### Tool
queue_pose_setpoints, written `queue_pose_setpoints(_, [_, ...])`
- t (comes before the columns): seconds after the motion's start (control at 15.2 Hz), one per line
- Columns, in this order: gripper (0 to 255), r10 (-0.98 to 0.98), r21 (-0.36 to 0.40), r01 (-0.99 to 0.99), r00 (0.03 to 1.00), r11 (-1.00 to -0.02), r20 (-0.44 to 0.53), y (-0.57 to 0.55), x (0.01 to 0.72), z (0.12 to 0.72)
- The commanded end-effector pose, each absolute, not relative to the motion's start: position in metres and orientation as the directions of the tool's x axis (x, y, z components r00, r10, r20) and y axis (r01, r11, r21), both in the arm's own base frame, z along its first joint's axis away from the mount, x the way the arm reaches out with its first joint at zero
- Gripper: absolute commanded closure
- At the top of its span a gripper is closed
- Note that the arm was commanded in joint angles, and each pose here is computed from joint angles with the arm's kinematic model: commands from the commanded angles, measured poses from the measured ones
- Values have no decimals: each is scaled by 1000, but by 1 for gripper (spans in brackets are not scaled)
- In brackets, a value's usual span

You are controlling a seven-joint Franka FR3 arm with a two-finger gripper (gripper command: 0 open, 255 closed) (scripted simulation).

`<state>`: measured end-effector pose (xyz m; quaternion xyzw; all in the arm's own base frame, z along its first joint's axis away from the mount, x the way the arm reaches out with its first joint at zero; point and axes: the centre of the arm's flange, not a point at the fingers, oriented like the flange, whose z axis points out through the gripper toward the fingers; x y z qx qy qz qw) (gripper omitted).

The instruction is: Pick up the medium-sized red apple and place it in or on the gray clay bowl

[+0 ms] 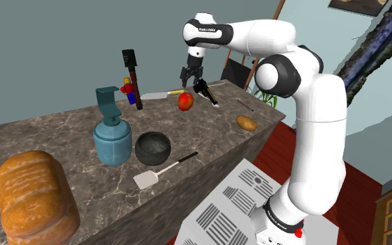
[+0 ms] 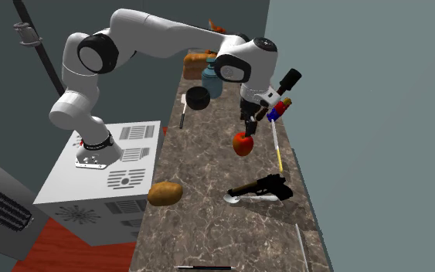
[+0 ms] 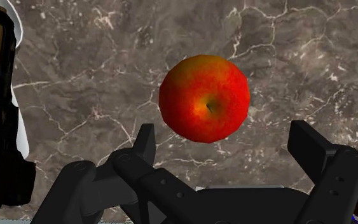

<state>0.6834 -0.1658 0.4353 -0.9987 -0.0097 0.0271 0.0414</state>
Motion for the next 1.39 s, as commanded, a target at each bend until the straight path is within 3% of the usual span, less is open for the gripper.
queue_pose_setpoints(0.0, [0,23,-84,18,998,-996,-54,-166,685,425])
queue_pose_setpoints(0.79, [0,23,-84,18,998,-996,-54,-164,683,401])
queue_pose_setpoints(0.86, [255,23,-84,18,998,-996,-54,-164,683,401])
queue_pose_setpoints(1.32, [255,23,-84,18,998,-996,-54,-164,683,401])
